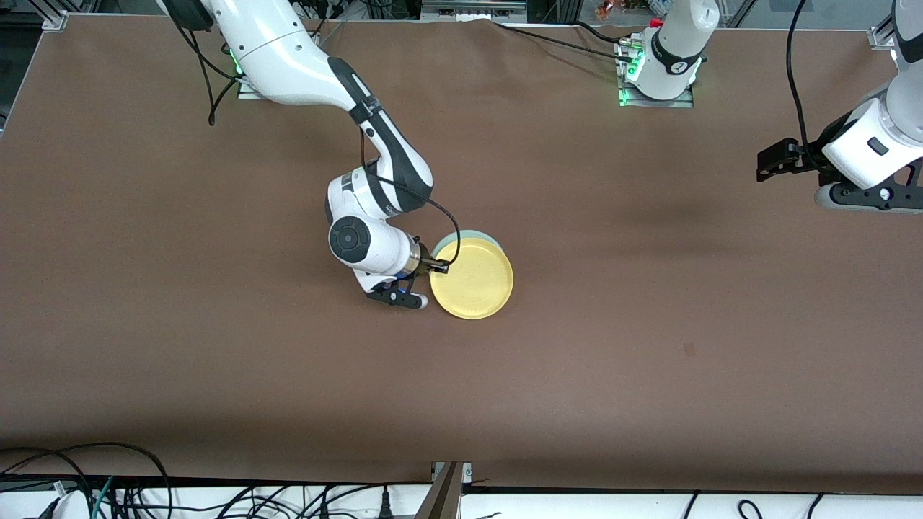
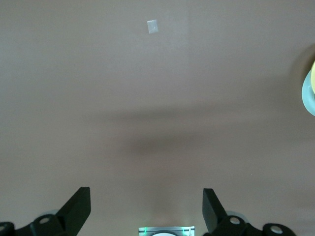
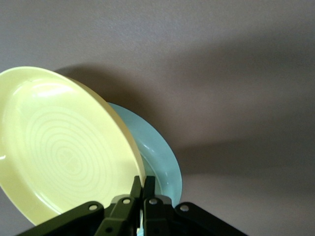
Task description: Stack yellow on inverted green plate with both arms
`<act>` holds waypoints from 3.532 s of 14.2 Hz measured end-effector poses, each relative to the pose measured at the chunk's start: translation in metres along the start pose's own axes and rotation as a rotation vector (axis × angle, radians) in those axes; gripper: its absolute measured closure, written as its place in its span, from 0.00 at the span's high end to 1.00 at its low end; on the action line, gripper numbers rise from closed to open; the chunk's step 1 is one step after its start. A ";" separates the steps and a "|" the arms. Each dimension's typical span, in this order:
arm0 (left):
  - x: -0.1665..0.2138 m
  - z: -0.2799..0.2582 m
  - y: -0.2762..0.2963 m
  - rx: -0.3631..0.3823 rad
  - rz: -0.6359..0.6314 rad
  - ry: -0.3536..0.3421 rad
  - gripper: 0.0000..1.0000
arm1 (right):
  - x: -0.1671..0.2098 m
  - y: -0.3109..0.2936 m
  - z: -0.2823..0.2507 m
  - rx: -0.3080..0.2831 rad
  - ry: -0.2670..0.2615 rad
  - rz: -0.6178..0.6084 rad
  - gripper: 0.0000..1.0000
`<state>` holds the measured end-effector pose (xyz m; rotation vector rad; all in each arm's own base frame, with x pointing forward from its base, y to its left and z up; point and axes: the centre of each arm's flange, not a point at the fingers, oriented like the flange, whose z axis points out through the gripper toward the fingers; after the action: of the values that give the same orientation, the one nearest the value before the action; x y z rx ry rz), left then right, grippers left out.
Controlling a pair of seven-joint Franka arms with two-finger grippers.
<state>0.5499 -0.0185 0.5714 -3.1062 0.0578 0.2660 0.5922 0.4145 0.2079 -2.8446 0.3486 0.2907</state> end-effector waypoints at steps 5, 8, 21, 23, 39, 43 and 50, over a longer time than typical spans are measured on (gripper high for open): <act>-0.002 0.002 -0.001 -0.001 -0.059 0.000 1.00 | 0.000 -0.001 -0.006 0.006 0.009 -0.001 0.03; 0.004 -0.003 0.001 -0.002 -0.058 0.057 1.00 | 0.000 -0.002 -0.009 0.009 0.013 -0.001 0.03; 0.029 -0.013 0.010 -0.026 -0.056 0.110 1.00 | -0.039 0.021 -0.062 0.008 0.007 -0.068 0.03; 0.036 -0.005 0.010 -0.024 -0.057 0.096 1.00 | -0.048 0.036 -0.047 0.027 0.072 -0.101 0.03; 0.042 -0.013 0.006 -0.027 -0.066 0.157 1.00 | -0.072 0.034 0.008 0.059 0.213 -0.152 0.28; 0.042 -0.013 0.006 -0.027 -0.066 0.158 1.00 | -0.060 0.027 -0.013 0.055 0.189 -0.148 0.69; 0.042 -0.019 0.007 -0.022 -0.061 0.173 1.00 | 0.036 0.092 -0.190 -0.186 0.067 -0.265 1.00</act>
<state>0.5946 -0.0279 0.5830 -3.1382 -0.0369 -0.0035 0.6337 0.2683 0.3586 -3.0418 -0.0473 0.1832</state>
